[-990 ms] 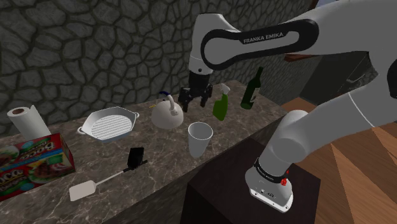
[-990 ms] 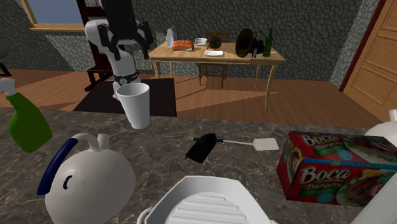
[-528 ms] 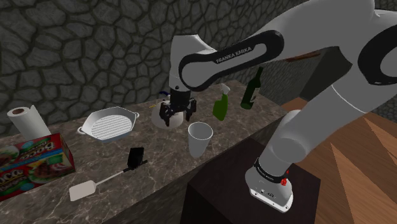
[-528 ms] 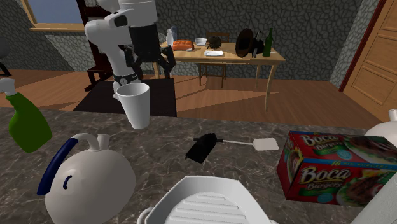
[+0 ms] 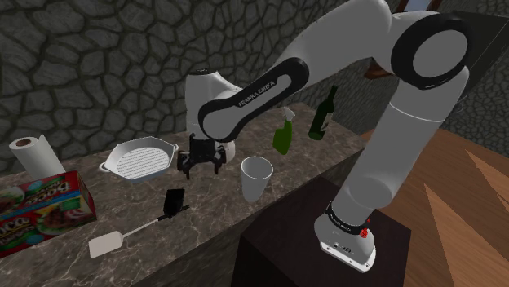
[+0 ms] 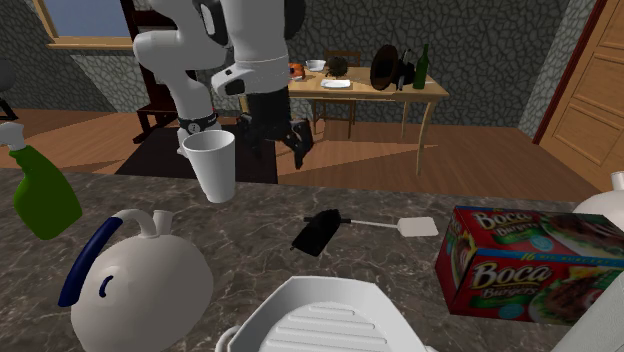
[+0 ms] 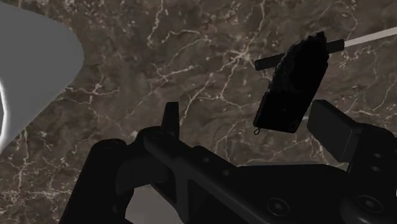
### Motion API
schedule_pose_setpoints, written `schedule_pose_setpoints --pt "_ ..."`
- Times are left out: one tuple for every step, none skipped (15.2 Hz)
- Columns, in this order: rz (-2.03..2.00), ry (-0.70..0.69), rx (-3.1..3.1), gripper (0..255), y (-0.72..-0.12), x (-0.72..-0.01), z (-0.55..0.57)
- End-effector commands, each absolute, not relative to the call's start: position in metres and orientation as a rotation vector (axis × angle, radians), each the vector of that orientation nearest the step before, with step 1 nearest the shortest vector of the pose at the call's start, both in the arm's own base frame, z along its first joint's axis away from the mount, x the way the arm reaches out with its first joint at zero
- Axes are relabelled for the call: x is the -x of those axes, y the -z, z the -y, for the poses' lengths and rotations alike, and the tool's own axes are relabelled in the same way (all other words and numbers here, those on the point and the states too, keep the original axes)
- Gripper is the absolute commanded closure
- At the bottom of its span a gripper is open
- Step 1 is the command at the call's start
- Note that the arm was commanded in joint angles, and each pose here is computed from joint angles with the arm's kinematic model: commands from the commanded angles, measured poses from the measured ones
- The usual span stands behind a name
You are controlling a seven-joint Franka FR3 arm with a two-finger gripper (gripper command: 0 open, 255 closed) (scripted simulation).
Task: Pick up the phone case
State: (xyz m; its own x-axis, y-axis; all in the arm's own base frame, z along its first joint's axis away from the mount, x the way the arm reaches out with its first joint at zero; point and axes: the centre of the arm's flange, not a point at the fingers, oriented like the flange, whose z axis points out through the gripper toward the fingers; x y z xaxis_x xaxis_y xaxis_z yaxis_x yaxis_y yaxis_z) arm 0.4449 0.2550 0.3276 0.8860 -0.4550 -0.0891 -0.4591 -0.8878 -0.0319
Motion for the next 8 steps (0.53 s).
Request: schedule_pose_setpoints --pt "-0.786 -0.131 2.987 0 -0.31 -0.456 -0.27" --pt "-0.812 -0.134 2.981 0 -0.301 -0.462 -0.278" --pt "-0.839 -0.138 2.974 0 -0.292 -0.468 -0.285" --pt "-0.865 -0.142 2.968 0 -0.283 -0.475 -0.293" --pt "-0.892 -0.146 2.961 0 -0.274 -0.482 -0.3" --pt "-0.918 -0.15 2.954 0 -0.265 -0.488 -0.307" --pt "-0.944 -0.154 2.946 0 -0.256 -0.495 -0.314" --pt "-0.971 -0.157 2.939 0 -0.247 -0.502 -0.321"
